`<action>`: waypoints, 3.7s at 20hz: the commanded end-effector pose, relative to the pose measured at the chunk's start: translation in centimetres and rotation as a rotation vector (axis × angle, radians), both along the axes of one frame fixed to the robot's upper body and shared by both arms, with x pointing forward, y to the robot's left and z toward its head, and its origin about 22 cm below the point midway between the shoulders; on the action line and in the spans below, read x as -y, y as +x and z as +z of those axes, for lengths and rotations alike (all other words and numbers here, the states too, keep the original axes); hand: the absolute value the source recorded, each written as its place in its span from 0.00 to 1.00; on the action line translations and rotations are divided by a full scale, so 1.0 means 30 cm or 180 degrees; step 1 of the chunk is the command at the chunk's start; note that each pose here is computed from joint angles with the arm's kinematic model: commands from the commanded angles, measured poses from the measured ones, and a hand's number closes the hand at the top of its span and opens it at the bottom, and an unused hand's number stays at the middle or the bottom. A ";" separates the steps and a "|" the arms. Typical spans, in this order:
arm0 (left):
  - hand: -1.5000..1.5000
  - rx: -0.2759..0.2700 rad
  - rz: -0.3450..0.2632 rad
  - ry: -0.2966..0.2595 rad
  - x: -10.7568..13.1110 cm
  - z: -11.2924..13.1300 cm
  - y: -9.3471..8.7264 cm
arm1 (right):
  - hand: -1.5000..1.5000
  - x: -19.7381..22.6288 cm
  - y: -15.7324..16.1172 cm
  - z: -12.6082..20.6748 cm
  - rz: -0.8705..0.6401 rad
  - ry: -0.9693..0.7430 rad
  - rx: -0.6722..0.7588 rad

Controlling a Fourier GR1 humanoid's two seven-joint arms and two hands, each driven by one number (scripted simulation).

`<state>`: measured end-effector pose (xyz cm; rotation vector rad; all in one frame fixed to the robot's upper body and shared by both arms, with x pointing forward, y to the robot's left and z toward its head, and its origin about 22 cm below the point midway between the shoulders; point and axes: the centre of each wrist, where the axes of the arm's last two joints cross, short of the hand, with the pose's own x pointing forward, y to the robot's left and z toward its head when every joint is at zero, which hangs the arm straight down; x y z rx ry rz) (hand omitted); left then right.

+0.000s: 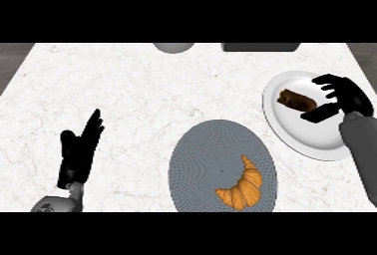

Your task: Pick the sweet potato from the placemat and place it in the plate

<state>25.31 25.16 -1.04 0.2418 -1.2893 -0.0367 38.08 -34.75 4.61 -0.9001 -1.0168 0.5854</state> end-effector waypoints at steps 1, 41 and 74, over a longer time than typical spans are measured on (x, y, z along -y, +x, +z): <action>0.50 -0.0043 0.0077 0.0024 -0.033 -0.025 -0.026 | 0.00 0.003 -0.009 -0.002 0.0240 0.0350 0.0537; 0.50 0.0012 0.0032 -0.0022 0.010 0.040 -0.035 | 0.00 0.228 -0.227 -0.141 -0.0194 0.1541 0.1674; 0.50 0.0016 -0.0023 -0.0020 0.059 0.009 -0.067 | 0.00 0.571 -0.456 -0.200 -0.0886 0.1143 0.1758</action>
